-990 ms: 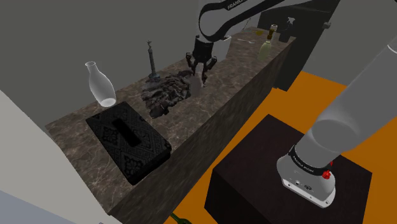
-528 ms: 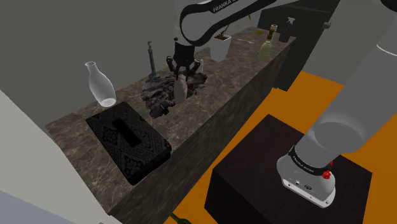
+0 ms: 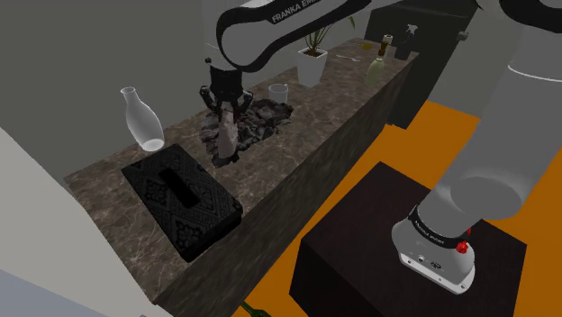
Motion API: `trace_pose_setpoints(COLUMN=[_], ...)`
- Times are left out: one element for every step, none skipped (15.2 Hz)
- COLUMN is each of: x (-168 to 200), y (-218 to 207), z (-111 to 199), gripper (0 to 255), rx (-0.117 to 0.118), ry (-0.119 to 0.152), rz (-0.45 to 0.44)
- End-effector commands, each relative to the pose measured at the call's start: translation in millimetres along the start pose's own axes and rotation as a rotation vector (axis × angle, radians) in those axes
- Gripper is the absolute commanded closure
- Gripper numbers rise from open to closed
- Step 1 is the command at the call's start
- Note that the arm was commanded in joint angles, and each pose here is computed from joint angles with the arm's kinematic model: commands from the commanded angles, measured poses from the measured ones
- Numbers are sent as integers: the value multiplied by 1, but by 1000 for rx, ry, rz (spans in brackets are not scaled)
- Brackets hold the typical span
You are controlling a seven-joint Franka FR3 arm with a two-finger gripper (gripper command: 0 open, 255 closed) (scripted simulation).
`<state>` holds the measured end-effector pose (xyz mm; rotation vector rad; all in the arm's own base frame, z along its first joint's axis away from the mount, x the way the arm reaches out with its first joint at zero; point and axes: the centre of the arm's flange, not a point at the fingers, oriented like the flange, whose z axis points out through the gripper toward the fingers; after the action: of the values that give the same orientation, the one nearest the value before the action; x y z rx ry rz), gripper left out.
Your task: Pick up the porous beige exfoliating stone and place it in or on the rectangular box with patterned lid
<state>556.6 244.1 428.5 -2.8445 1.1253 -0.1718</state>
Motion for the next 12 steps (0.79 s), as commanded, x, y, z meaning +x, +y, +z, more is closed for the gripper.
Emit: trace_pose_setpoints(x=[-15, -23, -30, -37, -45, -52, -59, -67, -74, -81, -89, -96], y=[-24, -35, -46, -57, -68, -79, -90, -101, -112, -123, -134, -144], z=[-2, -3, -3, -3, -3, -4, -4, -4, -4, -5, -5, -5], gripper=[255, 255, 255, 255, 255, 255, 255, 255, 255, 255, 255, 255], rx=[1, 1, 1, 1, 1, 1, 1, 1, 1, 1, 1, 1], ry=[1, 1, 1, 1, 1, 1, 1, 1, 1, 1, 1, 1], rz=[2, 2, 2, 2, 2, 2, 2, 2, 2, 2, 2, 2])
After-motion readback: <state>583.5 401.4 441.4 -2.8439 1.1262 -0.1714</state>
